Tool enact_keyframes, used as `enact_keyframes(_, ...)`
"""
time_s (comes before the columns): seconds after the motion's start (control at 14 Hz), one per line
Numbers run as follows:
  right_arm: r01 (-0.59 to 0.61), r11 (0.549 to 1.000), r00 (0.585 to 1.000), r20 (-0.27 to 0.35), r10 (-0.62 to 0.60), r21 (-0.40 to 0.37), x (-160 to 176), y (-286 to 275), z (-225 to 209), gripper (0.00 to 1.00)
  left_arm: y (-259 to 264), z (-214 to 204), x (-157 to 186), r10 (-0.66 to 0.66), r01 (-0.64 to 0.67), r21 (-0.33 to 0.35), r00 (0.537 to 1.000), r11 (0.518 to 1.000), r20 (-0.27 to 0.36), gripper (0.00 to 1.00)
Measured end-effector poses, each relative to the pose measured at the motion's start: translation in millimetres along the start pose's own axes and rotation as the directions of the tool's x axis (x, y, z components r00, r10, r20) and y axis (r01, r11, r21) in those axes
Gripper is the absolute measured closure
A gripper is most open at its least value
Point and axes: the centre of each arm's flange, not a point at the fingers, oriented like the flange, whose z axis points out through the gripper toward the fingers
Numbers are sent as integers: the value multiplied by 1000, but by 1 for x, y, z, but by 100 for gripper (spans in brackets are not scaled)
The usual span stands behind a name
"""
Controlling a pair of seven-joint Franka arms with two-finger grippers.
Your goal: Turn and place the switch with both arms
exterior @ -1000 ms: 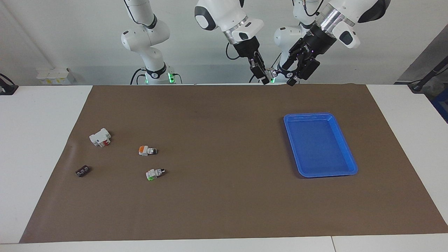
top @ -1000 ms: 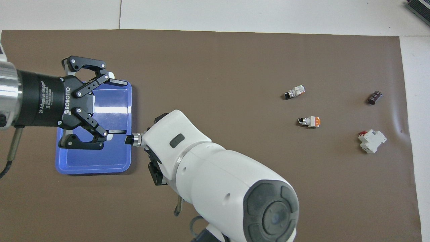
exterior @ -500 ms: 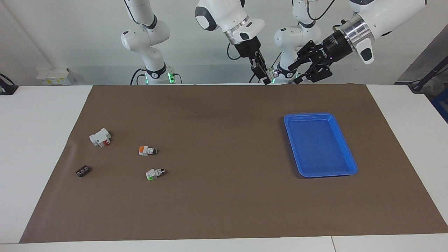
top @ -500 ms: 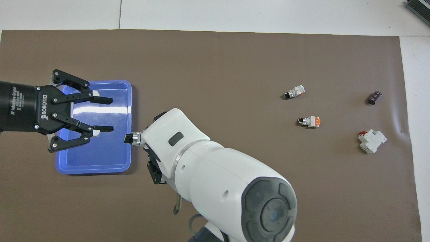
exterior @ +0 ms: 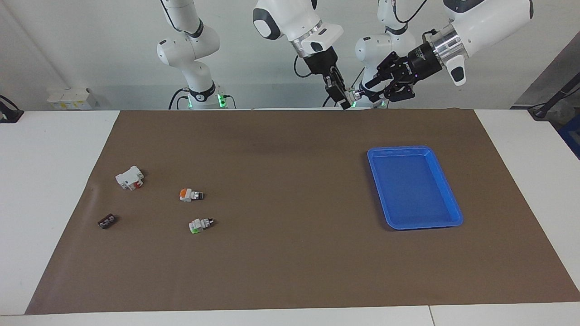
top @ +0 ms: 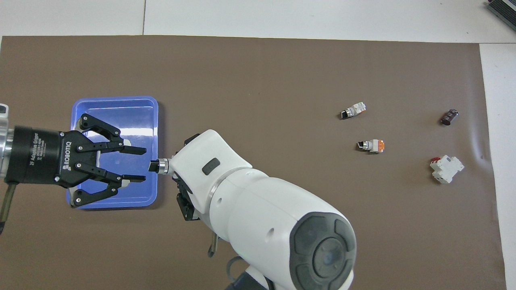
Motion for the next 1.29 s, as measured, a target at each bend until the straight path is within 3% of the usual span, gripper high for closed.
enact_keyframes(0.5,0,1000,1000,0,0,0,0,0,0,59,-5,5,-5,1,-2,32,1000,999,29,52)
enact_keyframes(0.71,2,1000,1000,1,-2,3,1,-1,0,59,-6,6,-6,-15,14,32,999,999,32,63)
enact_keyframes(1.29,5,1000,1000,1,-5,6,2,-4,1,59,-6,8,-3,-30,29,15,999,999,33,73)
